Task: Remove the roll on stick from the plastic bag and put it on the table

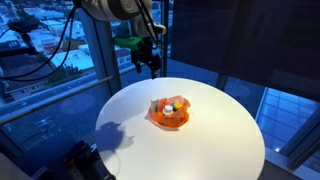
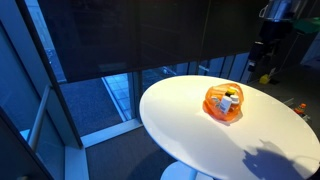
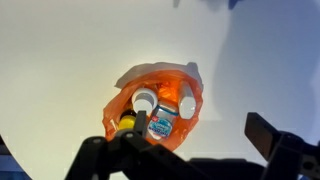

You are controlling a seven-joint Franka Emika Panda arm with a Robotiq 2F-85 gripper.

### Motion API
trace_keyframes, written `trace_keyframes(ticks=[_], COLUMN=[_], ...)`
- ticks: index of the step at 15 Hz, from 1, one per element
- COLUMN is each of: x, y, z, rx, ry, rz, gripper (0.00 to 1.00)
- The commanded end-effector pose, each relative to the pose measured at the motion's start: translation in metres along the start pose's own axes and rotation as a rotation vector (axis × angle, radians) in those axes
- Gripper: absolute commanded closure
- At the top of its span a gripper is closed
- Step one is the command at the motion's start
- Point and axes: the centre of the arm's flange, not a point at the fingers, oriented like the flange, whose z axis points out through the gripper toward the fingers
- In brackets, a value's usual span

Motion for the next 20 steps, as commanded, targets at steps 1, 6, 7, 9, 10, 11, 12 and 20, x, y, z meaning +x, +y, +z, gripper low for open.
trace_keyframes(ticks=[1, 6, 7, 9, 10, 11, 12, 20], x=[0.01, 0.025, 0.029, 0.036, 0.039, 0.043, 0.046, 0.082], y=[0.001, 0.002, 0.002, 0.003, 0.003, 0.003, 0.003, -0.001], z=[0.015, 0.055, 0.063, 0.08, 0.088, 0.096, 0.103, 0.138], rx=[0.038, 0.072, 0.072, 0.074, 0.074, 0.07, 0.069, 0.056], ry=[-0.001, -0.007, -0.005, -0.002, -0.002, -0.004, -0.006, -0.03], rz=[-0.009, 0.012, 0.011, -0.002, -0.007, -0.008, -0.014, -0.04], gripper=[0.0, 0.0, 0.0, 0.0, 0.0, 0.0, 0.0, 0.0])
